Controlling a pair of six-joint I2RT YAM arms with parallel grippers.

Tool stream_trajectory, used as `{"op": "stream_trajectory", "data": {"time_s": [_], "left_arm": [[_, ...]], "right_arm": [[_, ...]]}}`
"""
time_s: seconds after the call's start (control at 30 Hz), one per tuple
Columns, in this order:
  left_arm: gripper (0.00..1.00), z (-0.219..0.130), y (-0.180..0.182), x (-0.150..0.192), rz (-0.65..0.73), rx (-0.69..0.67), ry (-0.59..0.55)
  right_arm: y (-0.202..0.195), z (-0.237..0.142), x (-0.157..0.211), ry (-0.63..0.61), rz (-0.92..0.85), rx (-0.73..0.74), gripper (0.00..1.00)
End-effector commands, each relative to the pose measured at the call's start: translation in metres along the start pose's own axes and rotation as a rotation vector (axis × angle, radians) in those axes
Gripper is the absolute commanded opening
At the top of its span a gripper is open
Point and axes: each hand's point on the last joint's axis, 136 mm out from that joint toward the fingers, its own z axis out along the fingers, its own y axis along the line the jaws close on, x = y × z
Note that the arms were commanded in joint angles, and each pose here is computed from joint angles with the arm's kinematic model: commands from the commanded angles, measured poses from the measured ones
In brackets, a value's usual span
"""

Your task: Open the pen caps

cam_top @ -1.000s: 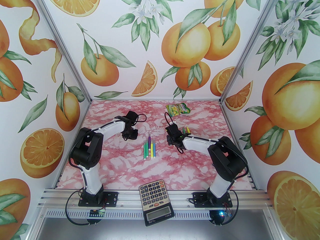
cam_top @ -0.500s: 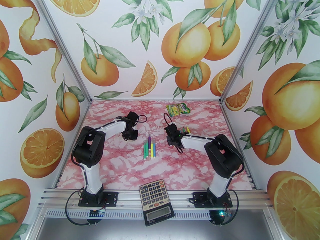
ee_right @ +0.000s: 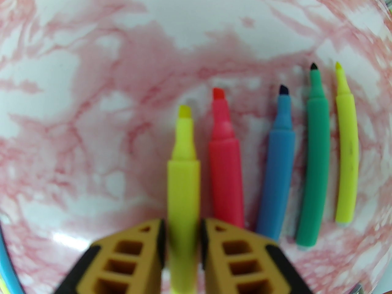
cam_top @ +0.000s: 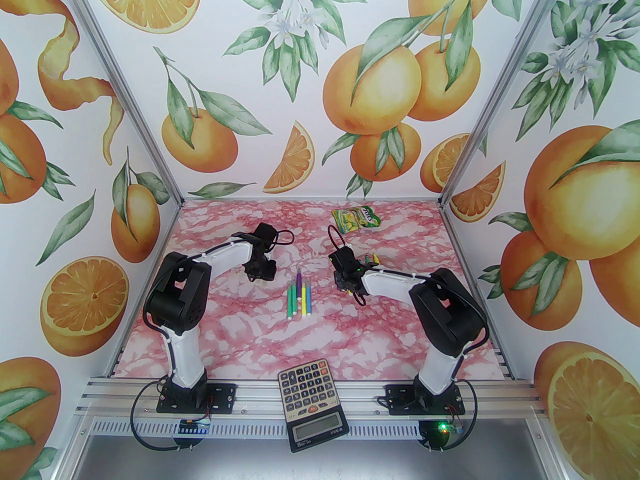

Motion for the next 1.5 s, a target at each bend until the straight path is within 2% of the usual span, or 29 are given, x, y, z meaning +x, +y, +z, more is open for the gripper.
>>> {"op": "stream_trajectory", "data": {"time_s": [0.0, 0.23, 0.43, 0.63, 0.9, 1.47], "left_arm": [[0.32, -0.027, -0.004, -0.016, 0.005, 0.021, -0.076], [0.48, -0.060, -0.006, -0.026, -0.009, 0.106, -0.180], [0.57, -0.082, -0.002, -0.029, -0.040, 0.193, -0.288], [0.59, -0.095, 0.007, -0.025, -0.105, 0.277, -0.390], [0.63, -0.098, 0.018, -0.015, -0.147, 0.289, -0.448], [0.68, -0.100, 0.029, -0.001, -0.167, 0.290, -0.472]], "right_arm": [[-0.006, -0.008, -0.011, -0.022, 0.005, 0.027, 0.28], [0.005, -0.029, -0.020, -0.058, -0.044, -0.030, 0.32], [0.045, -0.054, -0.013, -0.047, -0.086, -0.201, 0.40], [0.082, -0.069, 0.006, 0.013, -0.098, -0.351, 0.41], [0.117, -0.072, 0.028, 0.095, -0.101, -0.495, 0.41], [0.145, -0.057, 0.045, 0.176, -0.120, -0.566, 0.40]]}}
